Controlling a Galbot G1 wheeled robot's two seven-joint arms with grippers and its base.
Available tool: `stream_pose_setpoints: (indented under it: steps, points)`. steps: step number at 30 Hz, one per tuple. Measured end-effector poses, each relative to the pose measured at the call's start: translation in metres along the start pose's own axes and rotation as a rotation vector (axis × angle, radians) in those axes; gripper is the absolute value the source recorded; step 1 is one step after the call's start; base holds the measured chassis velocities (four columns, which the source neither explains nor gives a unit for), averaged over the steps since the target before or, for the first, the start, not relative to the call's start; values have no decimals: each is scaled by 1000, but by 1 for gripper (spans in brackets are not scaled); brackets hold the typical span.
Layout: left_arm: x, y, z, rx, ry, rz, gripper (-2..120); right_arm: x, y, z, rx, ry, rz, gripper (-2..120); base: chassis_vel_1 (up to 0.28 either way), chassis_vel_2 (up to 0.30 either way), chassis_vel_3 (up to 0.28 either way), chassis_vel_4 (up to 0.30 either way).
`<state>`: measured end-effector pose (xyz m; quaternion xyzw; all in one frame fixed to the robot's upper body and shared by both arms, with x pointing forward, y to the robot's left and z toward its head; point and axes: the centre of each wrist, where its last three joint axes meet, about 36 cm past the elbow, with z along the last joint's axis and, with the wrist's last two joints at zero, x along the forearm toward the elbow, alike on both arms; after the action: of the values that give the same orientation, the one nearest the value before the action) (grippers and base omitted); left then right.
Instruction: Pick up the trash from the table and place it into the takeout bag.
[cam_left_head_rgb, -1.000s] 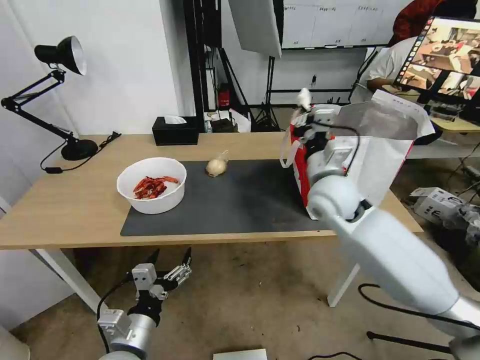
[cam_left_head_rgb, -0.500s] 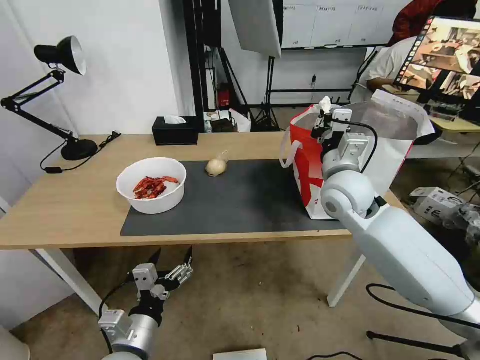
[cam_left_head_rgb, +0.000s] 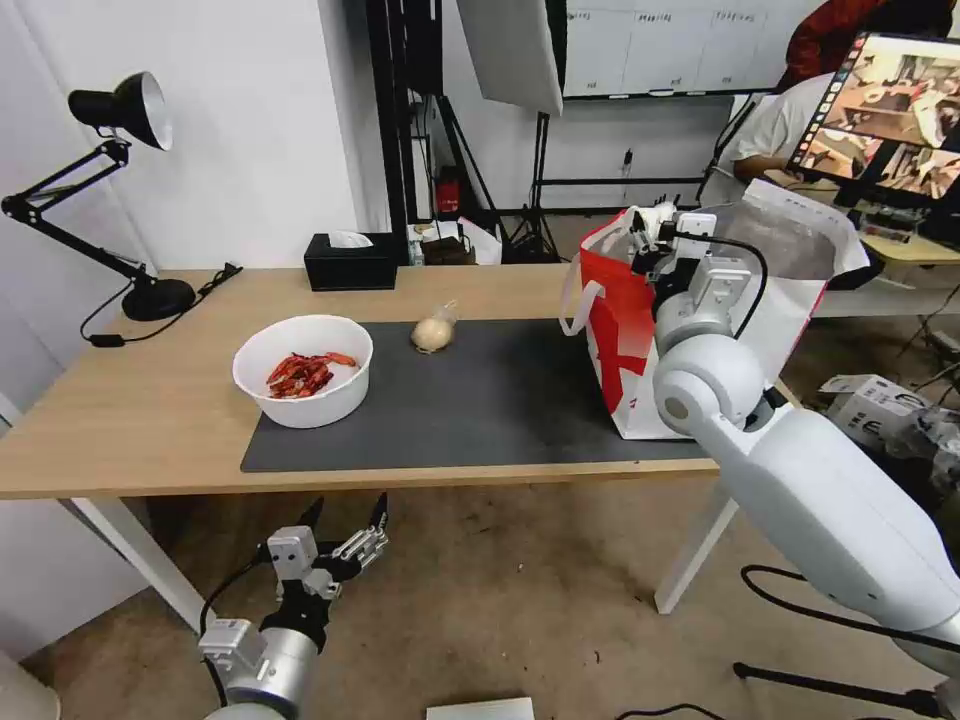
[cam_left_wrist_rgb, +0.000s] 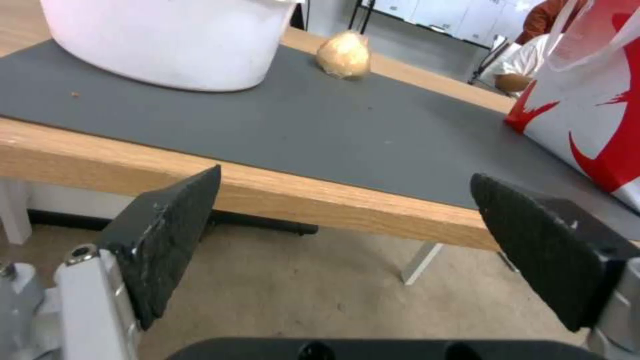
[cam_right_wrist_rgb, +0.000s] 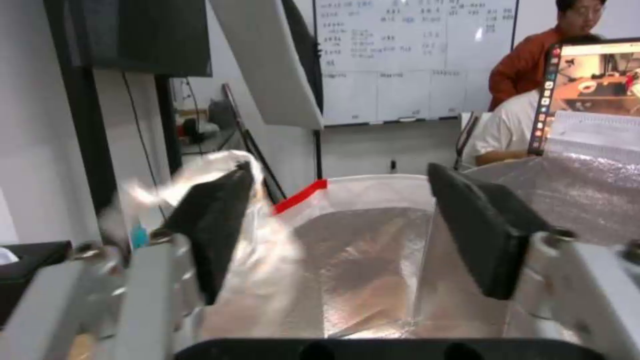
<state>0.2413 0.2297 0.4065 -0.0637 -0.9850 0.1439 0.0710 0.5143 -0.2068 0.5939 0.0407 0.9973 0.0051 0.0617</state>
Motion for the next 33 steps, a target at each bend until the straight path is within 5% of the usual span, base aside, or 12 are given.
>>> stream_pose_setpoints:
  steps: [8,21,24,29,33]
  points:
    - [2,-1,-2,-1,-1,4,100,4,-7,-2,-16,17,3,99,0,0,0,0]
    - [4,-4,-4,-3,-6,7,100,13,-18,-10,-35,0,-22,100,0,0,0,0]
    - [4,-4,-5,-4,-8,4,100,33,-24,-17,-100,-29,-175,100,0,0,0,0]
    - [5,-4,-5,-5,-11,3,100,53,-32,-13,-111,-28,-267,100,0,0,0,0]
    - [5,-5,-4,-15,-24,6,100,109,-42,6,-105,-6,-405,100,0,0,0,0]
